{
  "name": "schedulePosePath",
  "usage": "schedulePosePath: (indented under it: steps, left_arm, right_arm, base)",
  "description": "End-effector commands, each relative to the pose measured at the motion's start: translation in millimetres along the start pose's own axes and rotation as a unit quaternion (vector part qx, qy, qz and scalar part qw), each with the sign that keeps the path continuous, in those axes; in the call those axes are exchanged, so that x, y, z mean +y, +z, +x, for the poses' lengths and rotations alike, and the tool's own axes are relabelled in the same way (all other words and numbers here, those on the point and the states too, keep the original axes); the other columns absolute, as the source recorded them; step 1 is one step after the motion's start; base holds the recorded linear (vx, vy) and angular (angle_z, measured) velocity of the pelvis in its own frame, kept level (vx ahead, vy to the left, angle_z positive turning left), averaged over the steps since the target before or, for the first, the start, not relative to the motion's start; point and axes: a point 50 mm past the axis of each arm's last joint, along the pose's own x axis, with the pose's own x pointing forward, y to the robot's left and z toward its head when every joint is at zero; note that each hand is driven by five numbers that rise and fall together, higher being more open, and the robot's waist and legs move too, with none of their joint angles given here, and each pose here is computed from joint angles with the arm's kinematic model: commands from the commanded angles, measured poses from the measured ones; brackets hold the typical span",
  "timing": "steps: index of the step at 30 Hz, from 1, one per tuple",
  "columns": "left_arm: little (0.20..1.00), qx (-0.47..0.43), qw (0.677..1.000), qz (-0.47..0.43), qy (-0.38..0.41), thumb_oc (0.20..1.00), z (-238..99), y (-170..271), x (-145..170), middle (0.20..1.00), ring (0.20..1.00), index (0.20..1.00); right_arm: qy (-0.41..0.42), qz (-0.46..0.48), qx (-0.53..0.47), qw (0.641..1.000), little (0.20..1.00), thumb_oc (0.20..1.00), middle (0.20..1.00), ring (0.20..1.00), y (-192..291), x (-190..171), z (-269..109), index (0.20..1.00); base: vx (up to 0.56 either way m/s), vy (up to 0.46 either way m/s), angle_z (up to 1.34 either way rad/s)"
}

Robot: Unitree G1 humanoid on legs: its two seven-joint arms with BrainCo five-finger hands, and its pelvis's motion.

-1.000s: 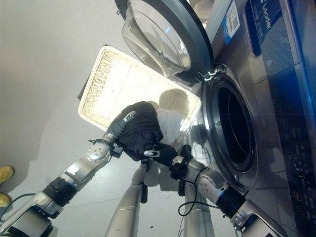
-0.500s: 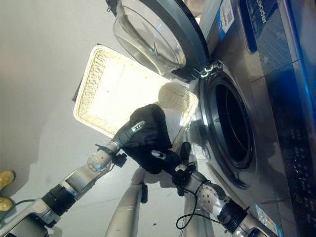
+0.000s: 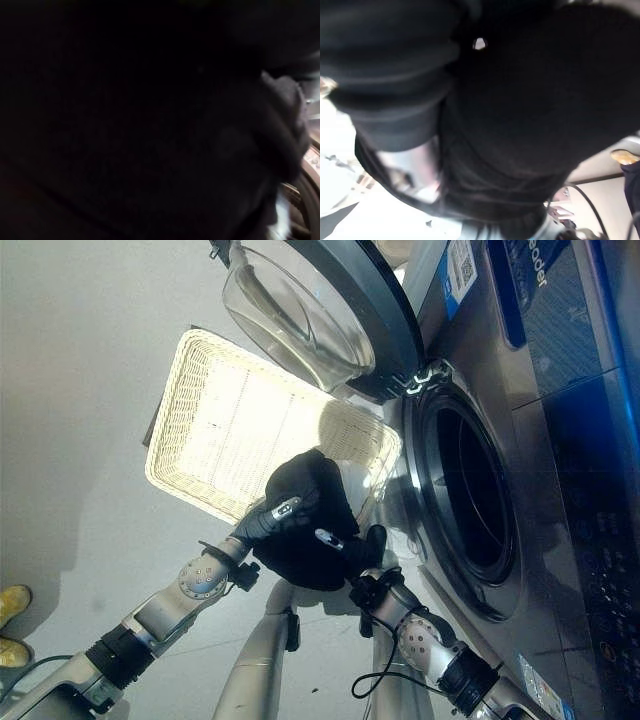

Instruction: Put the clothes into the washing machine.

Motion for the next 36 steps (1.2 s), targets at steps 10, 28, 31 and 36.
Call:
schedulePosePath:
  steps: [10, 28, 31, 36]
  left_arm:
    - [1.000, -0.003, 0.997, 0.072, -0.032, 1.000, 0.8, 7.1, -18.5, 1.000, 1.000, 1.000]
    - [1.000, 0.177, 0.917, 0.012, 0.357, 1.000, -32.1, -70.2, 74.1, 1.000, 1.000, 1.000]
    - [1.000, 0.204, 0.908, -0.015, 0.365, 1.000, -41.0, -86.5, 73.1, 1.000, 1.000, 1.000]
    - [1.000, 0.233, 0.908, -0.028, 0.346, 1.000, -51.4, -104.8, 66.9, 1.000, 1.000, 1.000]
  right_arm:
    - [0.015, -0.015, -0.013, 1.000, 0.200, 0.200, 0.200, 0.200, 2.4, 11.7, 2.2, 0.200]
    - [-0.107, 0.338, -0.237, 0.905, 0.200, 0.200, 0.200, 0.200, 71.8, -82.2, -9.9, 0.200]
    - [-0.153, 0.367, -0.339, 0.853, 0.200, 0.200, 0.200, 0.200, 105.4, -103.5, -23.6, 0.200]
    - [-0.244, 0.400, -0.499, 0.729, 0.200, 0.200, 0.200, 0.200, 172.4, -133.4, -63.0, 0.200]
  base:
    - [0.00, -0.034, 0.00]
    - [0.01, -0.087, 0.01]
    - [0.02, -0.047, -0.12]
    - [0.02, -0.033, -0.09]
